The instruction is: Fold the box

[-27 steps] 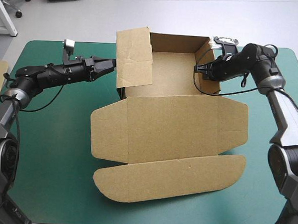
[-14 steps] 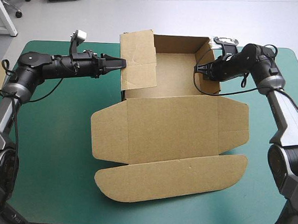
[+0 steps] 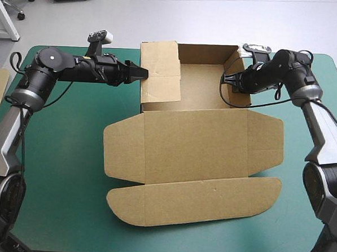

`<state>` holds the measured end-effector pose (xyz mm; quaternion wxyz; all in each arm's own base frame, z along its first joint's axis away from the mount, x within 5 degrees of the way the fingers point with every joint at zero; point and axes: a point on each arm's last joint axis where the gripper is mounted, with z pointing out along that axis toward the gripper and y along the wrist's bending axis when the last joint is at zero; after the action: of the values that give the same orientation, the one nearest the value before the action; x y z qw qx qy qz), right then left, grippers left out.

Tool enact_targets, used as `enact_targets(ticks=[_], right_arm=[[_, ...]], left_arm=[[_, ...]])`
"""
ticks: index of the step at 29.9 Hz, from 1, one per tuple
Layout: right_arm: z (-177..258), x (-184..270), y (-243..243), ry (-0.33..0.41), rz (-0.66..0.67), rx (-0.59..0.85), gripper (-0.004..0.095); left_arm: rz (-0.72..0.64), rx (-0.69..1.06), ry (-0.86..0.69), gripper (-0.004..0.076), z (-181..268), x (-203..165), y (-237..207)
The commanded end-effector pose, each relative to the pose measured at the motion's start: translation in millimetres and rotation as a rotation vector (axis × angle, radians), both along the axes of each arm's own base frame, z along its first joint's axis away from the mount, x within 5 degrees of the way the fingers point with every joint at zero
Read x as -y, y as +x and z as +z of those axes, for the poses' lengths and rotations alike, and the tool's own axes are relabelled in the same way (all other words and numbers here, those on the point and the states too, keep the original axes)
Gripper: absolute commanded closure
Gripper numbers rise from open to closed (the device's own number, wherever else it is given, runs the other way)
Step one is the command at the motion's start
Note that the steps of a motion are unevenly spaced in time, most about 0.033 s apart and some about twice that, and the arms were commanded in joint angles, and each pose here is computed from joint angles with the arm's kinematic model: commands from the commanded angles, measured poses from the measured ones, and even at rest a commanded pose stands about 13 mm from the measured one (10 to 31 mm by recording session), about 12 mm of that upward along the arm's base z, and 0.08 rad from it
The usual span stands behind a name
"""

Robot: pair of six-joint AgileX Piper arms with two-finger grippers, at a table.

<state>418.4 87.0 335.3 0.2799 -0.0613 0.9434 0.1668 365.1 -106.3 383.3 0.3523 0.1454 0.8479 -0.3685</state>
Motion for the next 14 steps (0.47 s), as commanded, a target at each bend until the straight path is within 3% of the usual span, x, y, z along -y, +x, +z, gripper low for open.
enact_targets(ticks=[1,14], right_arm=[[37.0,-2.3,-10.9,0.096,-0.025,0.099,0.0924],[37.5,-11.9,-13.2,0.123,-0.016,0.088,0.0922]], left_arm=[[0.047,0.1,0.001,0.0325,37.3,6.6,-12.3],[0.083,0.057,0.166,0.0325,30.0,24.4,-10.1]])
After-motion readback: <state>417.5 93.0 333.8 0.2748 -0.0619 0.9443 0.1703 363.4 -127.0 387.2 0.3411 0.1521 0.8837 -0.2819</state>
